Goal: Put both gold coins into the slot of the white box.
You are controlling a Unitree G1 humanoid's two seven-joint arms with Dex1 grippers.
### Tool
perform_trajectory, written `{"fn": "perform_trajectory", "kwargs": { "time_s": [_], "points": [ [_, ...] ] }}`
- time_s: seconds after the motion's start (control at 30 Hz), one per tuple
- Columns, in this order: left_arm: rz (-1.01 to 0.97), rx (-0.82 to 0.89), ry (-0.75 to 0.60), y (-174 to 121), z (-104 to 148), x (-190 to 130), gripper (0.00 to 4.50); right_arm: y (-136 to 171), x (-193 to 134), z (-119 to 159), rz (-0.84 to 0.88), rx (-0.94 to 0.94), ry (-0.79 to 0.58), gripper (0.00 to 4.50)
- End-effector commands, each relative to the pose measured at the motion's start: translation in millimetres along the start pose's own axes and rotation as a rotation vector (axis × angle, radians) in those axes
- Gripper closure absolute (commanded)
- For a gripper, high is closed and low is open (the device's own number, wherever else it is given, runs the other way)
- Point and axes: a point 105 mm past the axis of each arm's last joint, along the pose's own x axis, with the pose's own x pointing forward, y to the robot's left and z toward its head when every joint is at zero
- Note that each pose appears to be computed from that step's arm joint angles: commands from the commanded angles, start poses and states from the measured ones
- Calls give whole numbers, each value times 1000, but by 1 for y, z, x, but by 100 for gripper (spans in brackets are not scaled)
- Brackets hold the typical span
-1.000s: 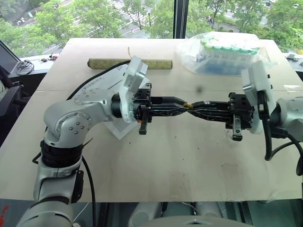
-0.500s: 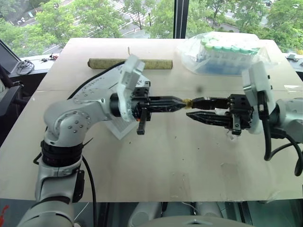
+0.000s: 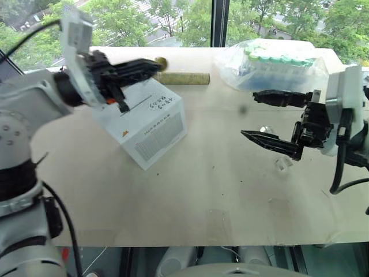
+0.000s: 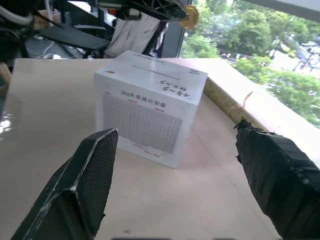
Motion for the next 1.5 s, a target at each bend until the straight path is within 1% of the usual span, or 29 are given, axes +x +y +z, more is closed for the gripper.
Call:
{"fn": "perform_trajectory", "kwargs": {
  "time_s": [0.03, 0.1, 0.23, 0.43, 0.53, 0.63, 0.77, 0.93, 1.13, 1.5],
  "points": [
    [88, 71, 72, 21, 1, -14, 450, 0, 2, 10, -2, -50, -44, 46],
    [95, 84, 132, 30, -9, -21, 450, 0, 4, 9, 3, -50, -45, 46],
    [80, 88, 209, 42, -22, -29, 450, 0, 7, 9, 12, -59, -42, 46],
    [-15, 25, 263, 34, -34, -26, 450, 1, 10, 8, 17, -51, -38, 46],
    [-26, 15, 298, 31, -41, -24, 450, 2, 11, 9, 22, -49, -41, 46],
    [-22, 0, 315, 30, -45, -22, 450, 3, 12, 10, 25, -55, -47, 46],
    [-63, -10, 329, 18, -49, -16, 450, 5, 13, 16, 39, -77, -73, 46],
    [-60, -17, 339, 16, -52, -15, 450, 6, 15, 18, 50, -87, -85, 46],
    [-8, 17, 381, 22, -61, -17, 450, 6, 17, 18, 58, -98, -84, 46],
    [25, 30, 399, 26, -63, -20, 450, 5, 17, 17, 60, -104, -77, 46]
  ]
}}
